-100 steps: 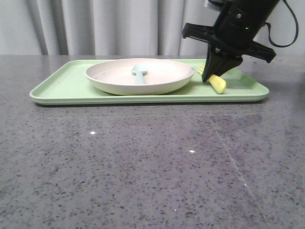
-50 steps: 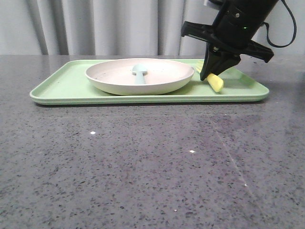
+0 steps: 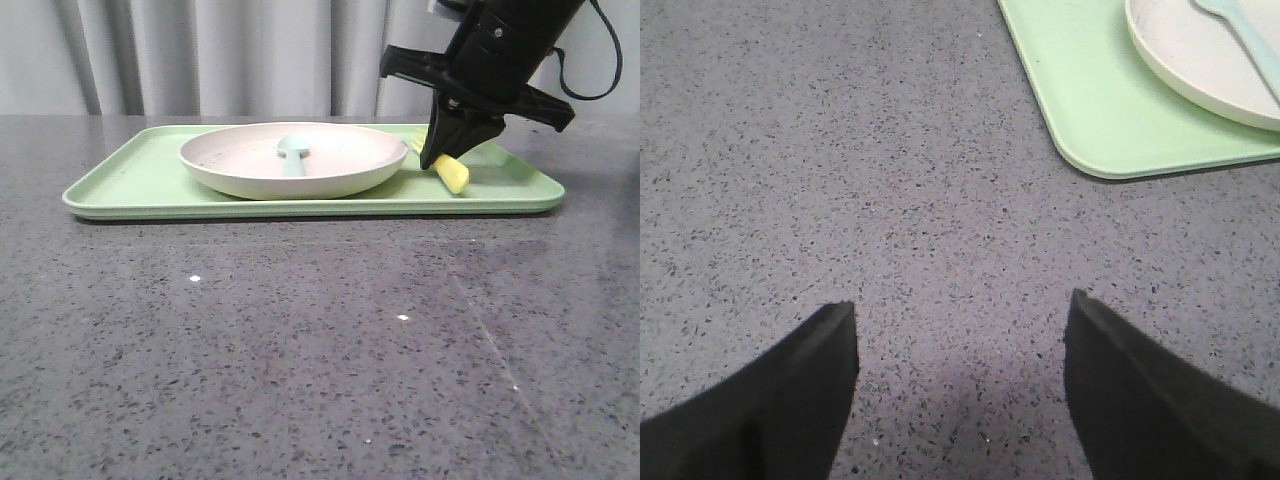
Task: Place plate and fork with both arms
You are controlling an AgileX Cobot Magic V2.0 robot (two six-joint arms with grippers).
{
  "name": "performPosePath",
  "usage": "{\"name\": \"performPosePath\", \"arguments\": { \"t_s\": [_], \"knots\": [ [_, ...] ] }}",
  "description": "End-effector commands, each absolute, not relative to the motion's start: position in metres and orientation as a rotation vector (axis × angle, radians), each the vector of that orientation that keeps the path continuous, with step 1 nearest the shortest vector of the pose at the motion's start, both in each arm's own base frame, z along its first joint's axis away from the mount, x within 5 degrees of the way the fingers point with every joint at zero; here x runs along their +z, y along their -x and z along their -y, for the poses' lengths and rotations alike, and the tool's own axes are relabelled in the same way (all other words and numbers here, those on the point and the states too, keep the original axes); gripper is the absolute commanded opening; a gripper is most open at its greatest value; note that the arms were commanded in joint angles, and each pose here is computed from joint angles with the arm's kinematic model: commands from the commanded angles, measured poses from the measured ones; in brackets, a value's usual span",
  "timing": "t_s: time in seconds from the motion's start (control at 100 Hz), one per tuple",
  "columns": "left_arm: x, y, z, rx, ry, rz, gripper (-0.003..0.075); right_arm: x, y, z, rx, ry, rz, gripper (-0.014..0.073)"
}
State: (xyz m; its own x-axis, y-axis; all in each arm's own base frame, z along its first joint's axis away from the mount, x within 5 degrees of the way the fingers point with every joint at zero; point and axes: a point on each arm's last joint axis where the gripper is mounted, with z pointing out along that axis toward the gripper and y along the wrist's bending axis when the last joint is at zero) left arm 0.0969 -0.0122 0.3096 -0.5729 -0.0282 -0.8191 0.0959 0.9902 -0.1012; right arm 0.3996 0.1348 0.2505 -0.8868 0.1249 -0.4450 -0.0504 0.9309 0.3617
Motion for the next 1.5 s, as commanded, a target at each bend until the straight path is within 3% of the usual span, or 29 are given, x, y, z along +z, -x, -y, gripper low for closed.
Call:
{"name": "performPosePath", "arguments": {
  "t_s": [0.0, 0.19, 0.4, 0.99, 1.23, 1.49],
  "knots": [
    [0.323, -0.100, 0.012, -0.176, -0.019, -2.083, 0.0441, 0.285, -0.398, -0.131, 0.539, -0.050, -2.487, 0.0064],
    [0.323, -0.100, 0.012, -0.176, -0.019, -2.083, 0.0441, 0.285, -0.398, -0.131, 0.537, -0.044, -2.487, 0.0085],
    [0.323, -0.100, 0.012, -0.176, -0.019, -2.083, 0.0441, 0.285, -0.397, -0.131, 0.531, -0.027, -2.489, 0.0246],
    [0.323, -0.100, 0.012, -0.176, -0.019, -2.083, 0.0441, 0.289, -0.397, -0.130, 0.528, -0.017, -2.471, 0.0287],
    [0.323, -0.100, 0.012, -0.176, -0.019, -2.083, 0.0441, 0.317, -0.385, -0.125, 0.499, 0.023, -2.404, 0.0302],
    [0.323, -0.100, 0.012, -0.176, -0.019, -2.083, 0.0441, 0.370, -0.353, -0.109, 0.376, 0.118, -2.287, 0.0302]
  ]
}}
